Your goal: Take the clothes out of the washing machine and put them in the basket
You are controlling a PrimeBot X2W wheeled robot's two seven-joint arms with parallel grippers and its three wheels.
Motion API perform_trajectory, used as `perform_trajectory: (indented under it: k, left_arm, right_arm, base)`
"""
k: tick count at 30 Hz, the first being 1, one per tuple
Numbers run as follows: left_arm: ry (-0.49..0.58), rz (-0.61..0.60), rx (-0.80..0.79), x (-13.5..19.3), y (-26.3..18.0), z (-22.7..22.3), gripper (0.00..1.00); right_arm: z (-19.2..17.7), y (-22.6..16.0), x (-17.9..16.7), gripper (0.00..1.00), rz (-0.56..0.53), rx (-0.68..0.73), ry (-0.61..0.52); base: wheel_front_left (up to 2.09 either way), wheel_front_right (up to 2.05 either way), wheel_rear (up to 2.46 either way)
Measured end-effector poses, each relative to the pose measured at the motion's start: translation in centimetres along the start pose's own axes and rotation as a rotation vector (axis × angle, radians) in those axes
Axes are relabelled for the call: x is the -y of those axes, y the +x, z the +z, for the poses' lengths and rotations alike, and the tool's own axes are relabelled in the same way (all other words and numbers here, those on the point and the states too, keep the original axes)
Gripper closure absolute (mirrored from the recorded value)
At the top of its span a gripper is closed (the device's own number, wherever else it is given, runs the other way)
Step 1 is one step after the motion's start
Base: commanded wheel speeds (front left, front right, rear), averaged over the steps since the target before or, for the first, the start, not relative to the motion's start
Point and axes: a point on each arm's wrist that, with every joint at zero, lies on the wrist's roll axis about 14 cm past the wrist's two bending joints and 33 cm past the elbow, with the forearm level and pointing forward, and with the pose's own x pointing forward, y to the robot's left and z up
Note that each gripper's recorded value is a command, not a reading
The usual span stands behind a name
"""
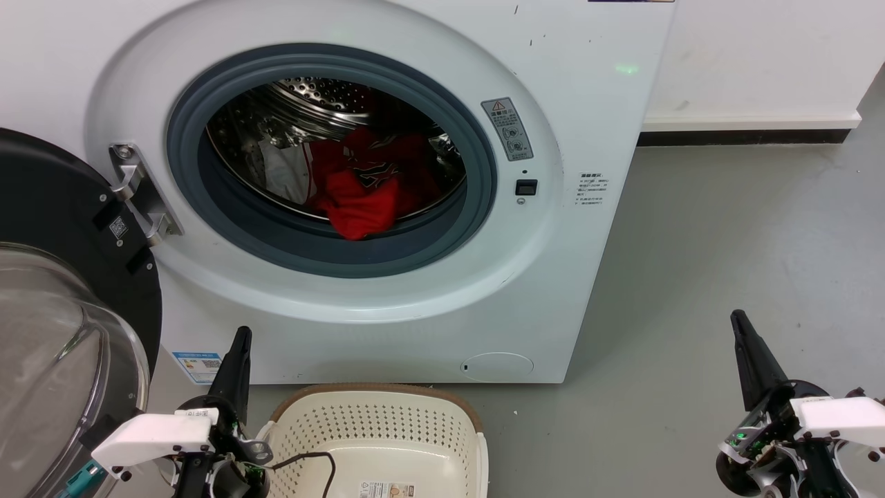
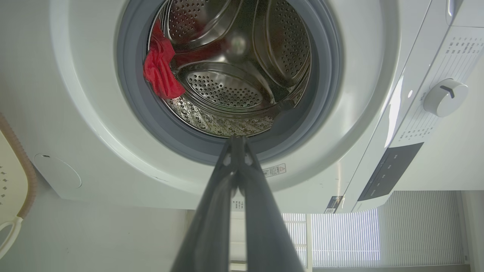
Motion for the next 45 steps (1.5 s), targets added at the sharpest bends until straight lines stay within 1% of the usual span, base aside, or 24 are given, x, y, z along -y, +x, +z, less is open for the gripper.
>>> perform_trajectory:
  k: [24,25,30,33,37,45]
  left_arm:
    - [0.0,0.0,0.0,0.0,0.0,0.0,1.0]
    - [-0.001,0.004,0.001,-0.1,0.0,0.0,0.0]
    - [-0.007,0.082,0.003,-2.8,-1.3,-0.1,0.0]
    - [0.016,0.089,0.015,-2.9,-1.4,0.1,0.0]
    - [0.077,0.082,0.03,-2.5,-1.3,0.5,0.0]
    - [0.231,0.078,0.041,-1.6,-1.0,0.6,0.0]
  right_arm:
    - [0.0,0.0,0.0,1.0,0.0,0.0,0.0]
    - [0.0,0.0,0.1,0.0,-0.003,0.0,0.0]
    - [0.1,-1.2,2.6,0.0,-0.078,0.005,0.006]
    - [0.2,-1.4,3.0,0.0,-0.09,0.017,-0.008]
    - [0.4,-1.3,2.8,0.0,-0.086,0.027,-0.071]
    - [0.6,-1.0,1.3,0.0,-0.049,0.037,-0.248]
  base:
    - [0.0,0.0,0.0]
    - [0.0,0.0,0.0]
    - [0.0,0.0,0.0]
    - [0.0,0.0,0.0]
    - [0.0,0.0,0.0]
    - [0.0,0.0,0.0]
